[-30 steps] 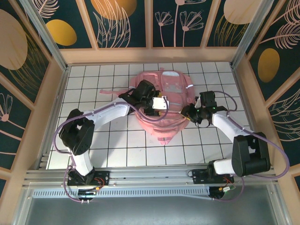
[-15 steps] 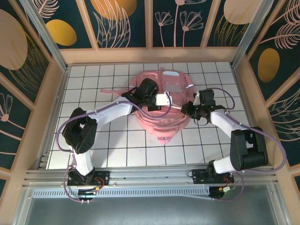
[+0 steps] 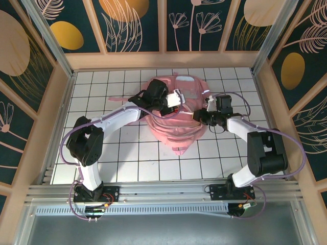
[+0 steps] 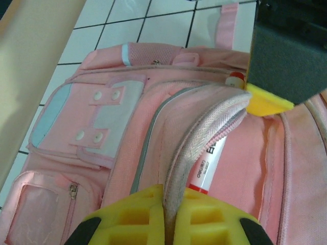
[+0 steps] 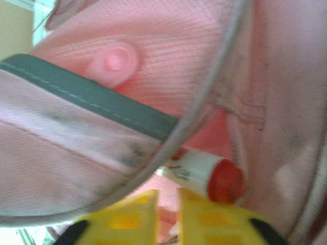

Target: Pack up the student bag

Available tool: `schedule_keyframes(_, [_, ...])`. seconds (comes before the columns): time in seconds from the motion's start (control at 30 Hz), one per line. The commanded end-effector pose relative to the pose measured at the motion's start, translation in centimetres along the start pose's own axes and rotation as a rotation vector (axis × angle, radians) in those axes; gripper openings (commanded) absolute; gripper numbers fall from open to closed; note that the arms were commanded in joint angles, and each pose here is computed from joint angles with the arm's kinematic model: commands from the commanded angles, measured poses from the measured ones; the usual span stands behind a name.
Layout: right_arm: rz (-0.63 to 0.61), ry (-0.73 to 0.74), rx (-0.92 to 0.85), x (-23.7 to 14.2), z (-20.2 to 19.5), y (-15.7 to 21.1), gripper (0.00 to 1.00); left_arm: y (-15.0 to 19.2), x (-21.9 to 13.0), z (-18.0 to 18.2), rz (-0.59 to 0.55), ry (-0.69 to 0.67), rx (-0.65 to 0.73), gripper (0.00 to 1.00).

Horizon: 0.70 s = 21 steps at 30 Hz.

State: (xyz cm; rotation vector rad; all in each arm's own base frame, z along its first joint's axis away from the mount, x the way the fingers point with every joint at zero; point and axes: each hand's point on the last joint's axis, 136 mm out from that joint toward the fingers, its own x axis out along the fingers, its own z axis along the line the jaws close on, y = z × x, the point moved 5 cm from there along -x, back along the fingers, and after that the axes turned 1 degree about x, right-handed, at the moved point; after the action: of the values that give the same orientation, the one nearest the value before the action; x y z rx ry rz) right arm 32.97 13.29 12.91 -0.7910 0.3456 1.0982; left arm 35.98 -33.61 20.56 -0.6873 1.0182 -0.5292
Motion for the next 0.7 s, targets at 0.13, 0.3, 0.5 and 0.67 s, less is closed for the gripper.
schedule_keyframes(0.13, [-0.150, 0.054, -0.132, -3.9, 1.5, -2.4, 0.42, -3.7, -1.8, 1.6, -0.147, 0.007, -0.118, 0.00])
schedule_keyframes(0.3, [-0.170, 0.049, -0.137, -4.0, -0.4, -2.2, 0.41, -4.6, -1.7, 1.4, -0.170, 0.072, -0.162, 0.00])
schedule_keyframes(0.5, [-0.128, -0.012, -0.201, -2.4, 0.4, -3.1, 0.19, -4.8, -1.4, 1.4, -0.172, 0.093, -0.180, 0.00])
schedule_keyframes(0.67, [-0.110, -0.007, -0.257, -1.1, 1.3, -3.8, 0.10, -5.1, -1.5, 1.2, -0.179, 0.114, -0.187, 0.00])
